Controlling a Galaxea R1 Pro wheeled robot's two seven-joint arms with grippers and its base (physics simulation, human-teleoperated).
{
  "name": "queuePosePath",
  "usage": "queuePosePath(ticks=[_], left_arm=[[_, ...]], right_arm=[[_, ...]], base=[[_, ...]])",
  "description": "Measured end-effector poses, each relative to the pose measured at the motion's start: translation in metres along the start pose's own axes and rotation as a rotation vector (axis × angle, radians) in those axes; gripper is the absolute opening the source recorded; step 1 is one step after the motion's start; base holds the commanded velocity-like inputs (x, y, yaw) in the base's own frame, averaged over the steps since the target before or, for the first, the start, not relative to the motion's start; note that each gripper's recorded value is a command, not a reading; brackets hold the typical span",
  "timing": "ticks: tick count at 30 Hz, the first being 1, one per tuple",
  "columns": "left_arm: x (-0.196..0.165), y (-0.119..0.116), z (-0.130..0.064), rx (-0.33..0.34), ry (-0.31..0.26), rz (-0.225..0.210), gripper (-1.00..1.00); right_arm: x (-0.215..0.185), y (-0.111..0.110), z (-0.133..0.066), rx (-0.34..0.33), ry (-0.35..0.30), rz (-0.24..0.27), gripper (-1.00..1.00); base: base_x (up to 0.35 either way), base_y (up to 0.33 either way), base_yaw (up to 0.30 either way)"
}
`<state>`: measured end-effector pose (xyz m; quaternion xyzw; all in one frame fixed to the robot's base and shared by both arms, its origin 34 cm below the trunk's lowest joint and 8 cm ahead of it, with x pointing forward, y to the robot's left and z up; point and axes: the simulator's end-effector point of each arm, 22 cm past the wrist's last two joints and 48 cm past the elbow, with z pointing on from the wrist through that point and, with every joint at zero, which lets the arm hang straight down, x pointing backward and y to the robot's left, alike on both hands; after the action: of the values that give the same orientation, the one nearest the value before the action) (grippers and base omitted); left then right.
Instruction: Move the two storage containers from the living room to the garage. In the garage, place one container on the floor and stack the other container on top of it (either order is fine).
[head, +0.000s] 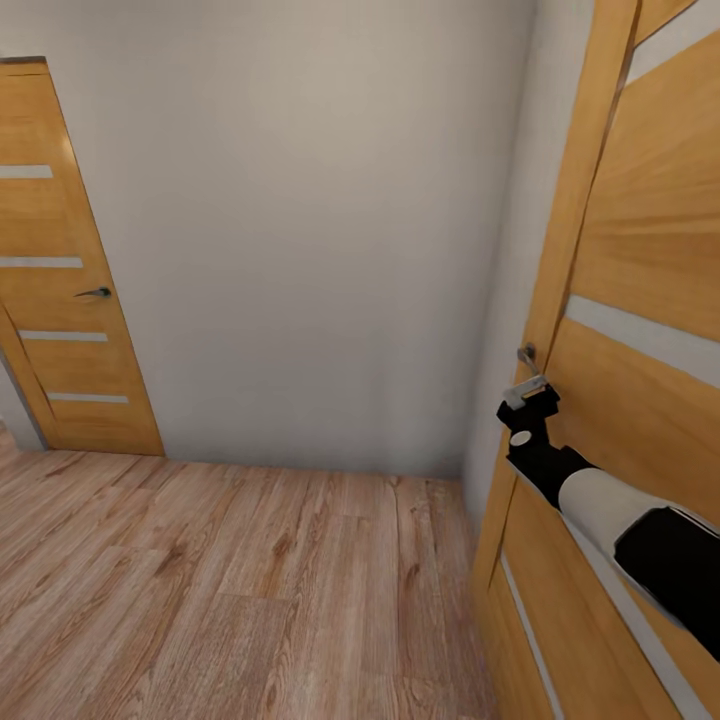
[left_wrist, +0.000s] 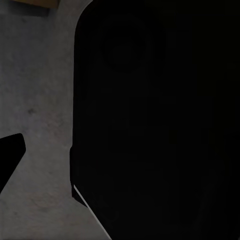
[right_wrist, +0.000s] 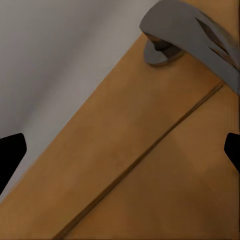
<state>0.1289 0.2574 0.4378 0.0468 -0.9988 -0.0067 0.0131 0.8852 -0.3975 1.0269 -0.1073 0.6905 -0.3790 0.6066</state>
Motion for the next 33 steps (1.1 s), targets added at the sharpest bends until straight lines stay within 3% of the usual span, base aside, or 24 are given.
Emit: queuePosePath(ticks=[22,25,26,27,30,33], left_arm=[[0.0,0.0,0.0,0.0,0.0,0.0,1.0],[0.0,0.0,0.0,0.0,0.0,0.0,1.0],[0.0,0.0,0.0,0.0,0.0,0.0,1.0],[0.0,0.0,0.0,0.0,0.0,0.0,1.0],[0.0,0.0,0.0,0.0,0.0,0.0,1.0],[0.0,0.0,0.0,0.0,0.0,0.0,1.0]], right_arm=[[0.005,-0.002,0.002,-0.019,0.009,0.016,1.0],[-0.021,0.041,-0.011,-0.082,0.0,0.076,1.0],[-0.033,0.062,-0.018,-0.125,-0.007,0.101,1.0],[-0.045,0.092,-0.028,-0.208,0.0,0.161,1.0],[-0.044,0.117,-0.036,-0.291,0.03,0.22,1.0],[-0.028,0.13,-0.041,-0.335,0.074,0.245,1.0]], base=[[0.0,0.0,0.0],[0.0,0.0,0.0],[0.0,0.0,0.0],[0.0,0.0,0.0],[0.0,0.0,0.0],[0.0,0.0,0.0]])
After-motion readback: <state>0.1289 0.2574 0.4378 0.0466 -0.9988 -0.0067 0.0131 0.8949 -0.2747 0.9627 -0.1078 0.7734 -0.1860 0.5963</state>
